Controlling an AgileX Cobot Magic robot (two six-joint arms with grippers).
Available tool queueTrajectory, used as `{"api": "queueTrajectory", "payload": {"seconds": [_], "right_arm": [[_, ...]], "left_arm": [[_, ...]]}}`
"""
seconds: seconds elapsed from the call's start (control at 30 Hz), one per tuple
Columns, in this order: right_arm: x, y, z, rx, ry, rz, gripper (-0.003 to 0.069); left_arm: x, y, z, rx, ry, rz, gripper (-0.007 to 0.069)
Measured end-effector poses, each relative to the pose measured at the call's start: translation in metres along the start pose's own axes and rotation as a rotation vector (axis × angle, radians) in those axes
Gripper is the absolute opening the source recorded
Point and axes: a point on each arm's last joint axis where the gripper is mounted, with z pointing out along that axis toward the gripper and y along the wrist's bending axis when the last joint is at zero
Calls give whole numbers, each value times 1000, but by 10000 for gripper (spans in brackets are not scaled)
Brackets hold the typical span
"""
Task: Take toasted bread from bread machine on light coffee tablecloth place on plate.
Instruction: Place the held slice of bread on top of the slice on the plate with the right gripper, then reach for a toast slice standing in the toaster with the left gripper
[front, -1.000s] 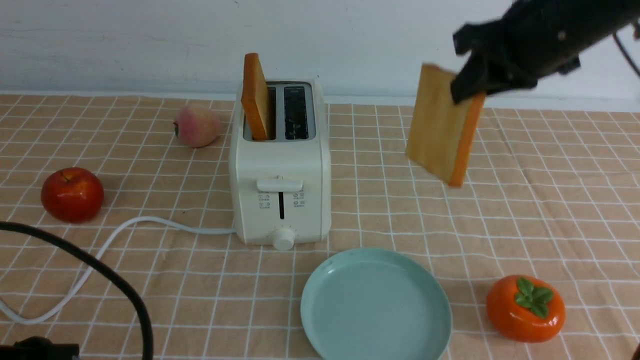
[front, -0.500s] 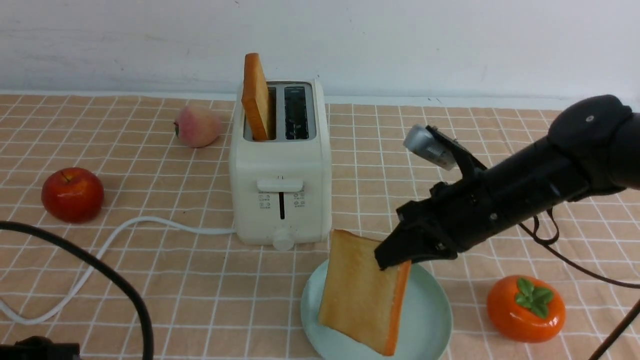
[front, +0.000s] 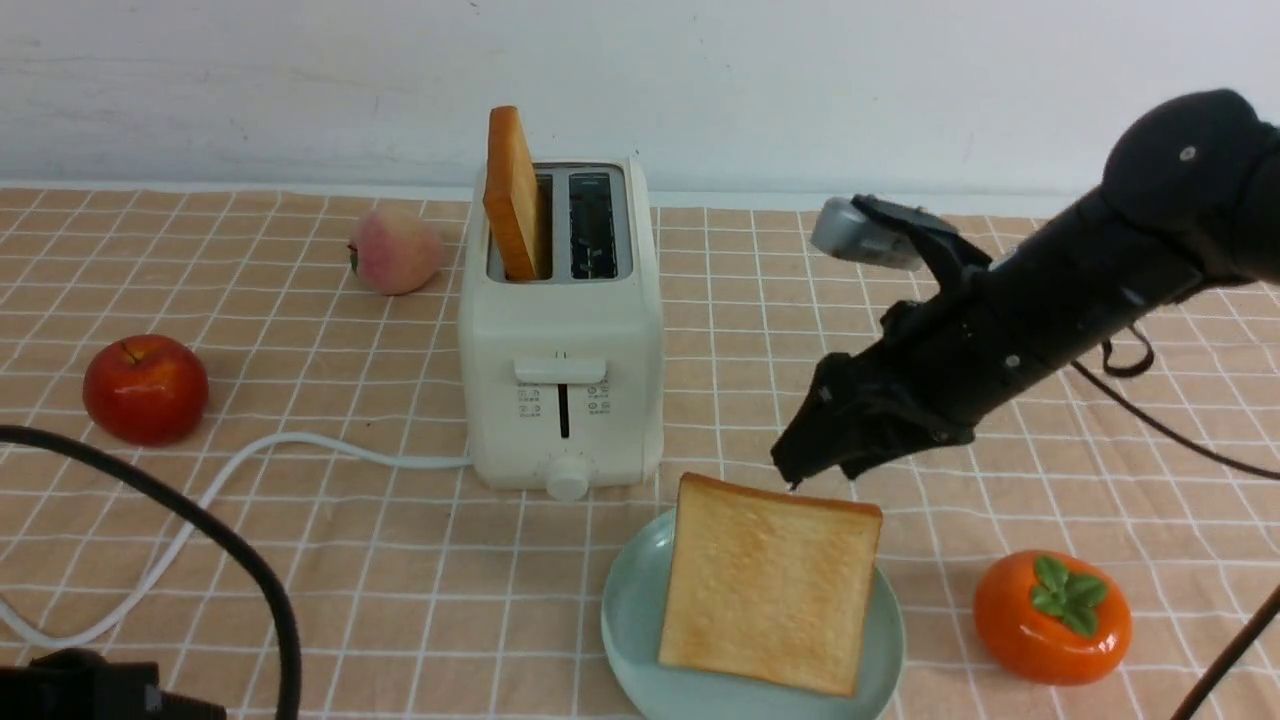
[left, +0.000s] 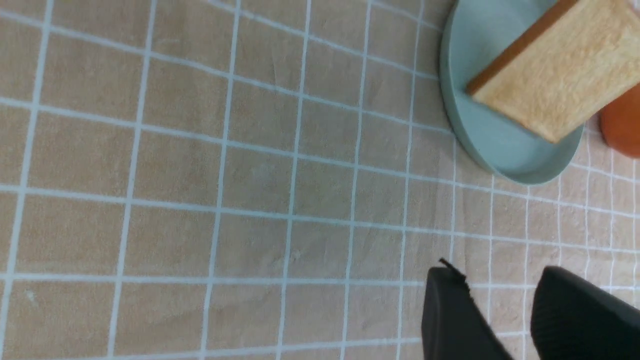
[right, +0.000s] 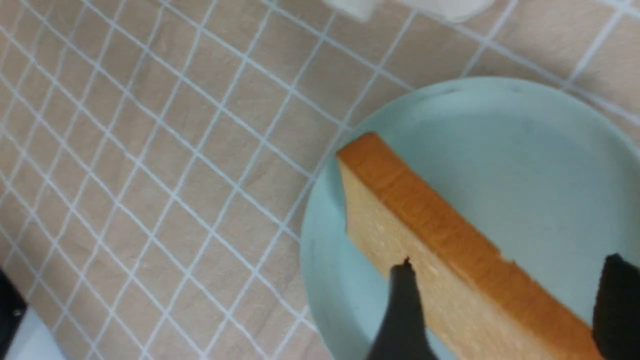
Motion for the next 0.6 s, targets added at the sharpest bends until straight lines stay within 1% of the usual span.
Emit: {"api": "queueTrajectory", "payload": {"seconds": [0.07, 0.1, 0.17, 0.2, 0.33, 0.43, 0.53, 0.6], "right_arm": [[-10, 1, -11, 48, -14, -11, 575], [-10, 2, -12, 51, -16, -11, 583], [-23, 6, -26, 76, -61, -16, 613], [-27, 9, -31, 74, -83, -23, 613], [-37, 18, -45, 57, -141, -40, 593], [-37, 28, -59, 45, -170, -55, 542], [-34, 34, -71, 70, -183, -67, 493], [-33, 36, -81, 106, -209, -71, 479]], "left_arm": [[-5, -1, 0, 15, -56, 18, 237], [-6, -2, 0, 17, -63, 20, 237], [-15, -4, -1, 45, -169, 30, 237], [-18, -5, -2, 54, -200, 31, 237], [-27, -8, -4, 80, -297, 31, 237], [-31, -8, -3, 85, -327, 29, 237], [-34, -7, 3, 69, -308, 27, 237], [-35, -6, 9, 53, -281, 23, 237]]}}
